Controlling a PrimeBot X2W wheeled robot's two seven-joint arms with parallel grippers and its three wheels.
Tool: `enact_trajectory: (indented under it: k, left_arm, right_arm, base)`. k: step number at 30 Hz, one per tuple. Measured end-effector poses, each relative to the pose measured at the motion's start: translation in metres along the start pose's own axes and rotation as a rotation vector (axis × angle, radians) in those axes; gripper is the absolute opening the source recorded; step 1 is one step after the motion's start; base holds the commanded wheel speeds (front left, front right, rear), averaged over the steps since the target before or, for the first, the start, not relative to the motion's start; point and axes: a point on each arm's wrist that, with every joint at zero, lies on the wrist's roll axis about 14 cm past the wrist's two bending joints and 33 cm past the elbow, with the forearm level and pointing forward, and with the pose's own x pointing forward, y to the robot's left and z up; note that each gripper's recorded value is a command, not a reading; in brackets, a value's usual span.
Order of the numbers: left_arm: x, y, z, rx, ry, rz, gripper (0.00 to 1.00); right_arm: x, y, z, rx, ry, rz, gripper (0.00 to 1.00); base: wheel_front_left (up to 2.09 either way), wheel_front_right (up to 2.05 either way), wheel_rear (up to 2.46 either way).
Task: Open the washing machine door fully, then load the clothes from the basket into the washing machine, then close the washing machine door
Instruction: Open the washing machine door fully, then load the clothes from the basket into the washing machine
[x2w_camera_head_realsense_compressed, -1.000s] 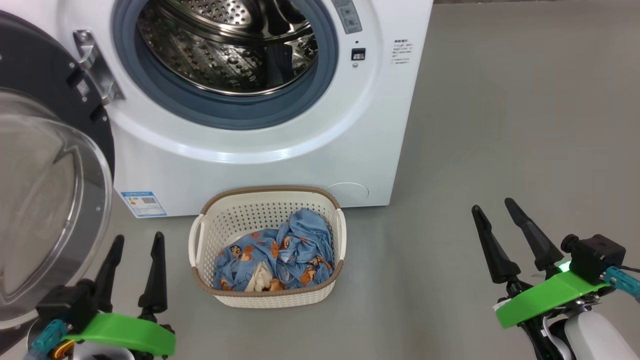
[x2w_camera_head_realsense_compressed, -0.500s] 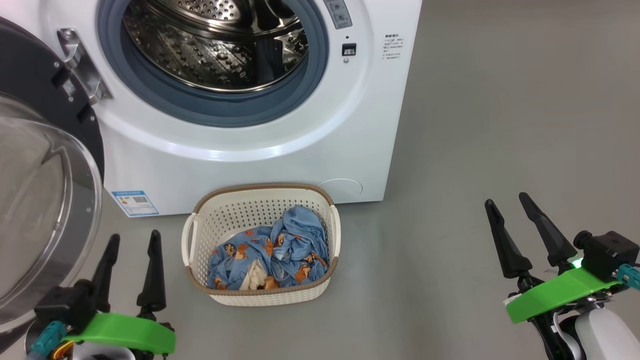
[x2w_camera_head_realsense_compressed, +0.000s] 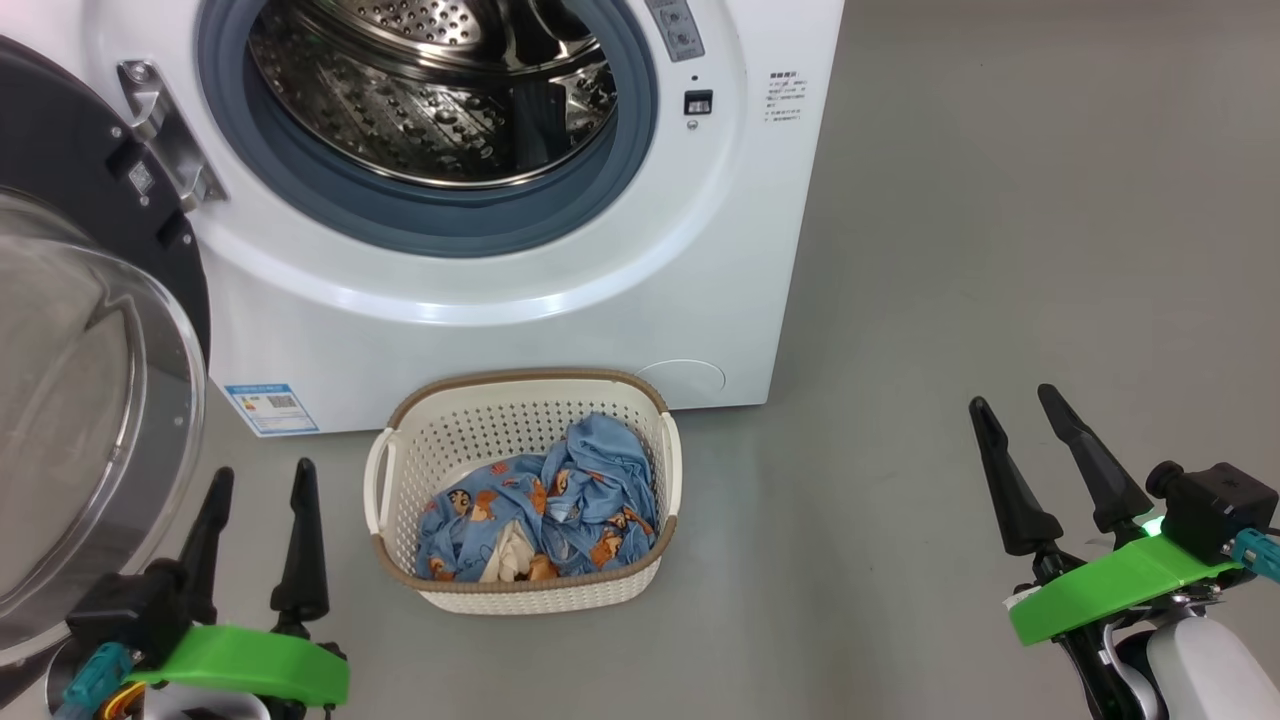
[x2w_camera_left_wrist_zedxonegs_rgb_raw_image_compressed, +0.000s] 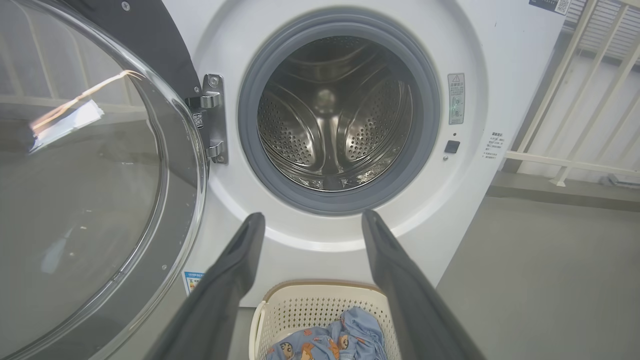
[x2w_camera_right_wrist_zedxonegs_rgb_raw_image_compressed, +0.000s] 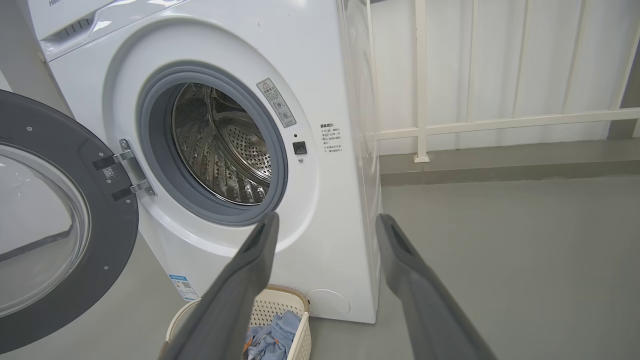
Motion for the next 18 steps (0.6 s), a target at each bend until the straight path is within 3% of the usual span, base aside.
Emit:
enact_trajectory:
  k: [11,18]
  left_arm:
    - [-0.0006,0.0002,-0.0002,0.014,0.001,-0.001,1.00]
    - [-0.0008,0.0001,0.0005,0.019,-0.001,-0.001,1.00]
  right_arm:
    - [0.0006,0.0014,-0.0003,0.002,0.000,0.003,1.00]
    - [0.0007,0.0019,0.0001,0.002,-0.001,0.004,1.00]
  base:
    - [0.06,-0.06,0.00]
    - [0.89,-0.89,0.00]
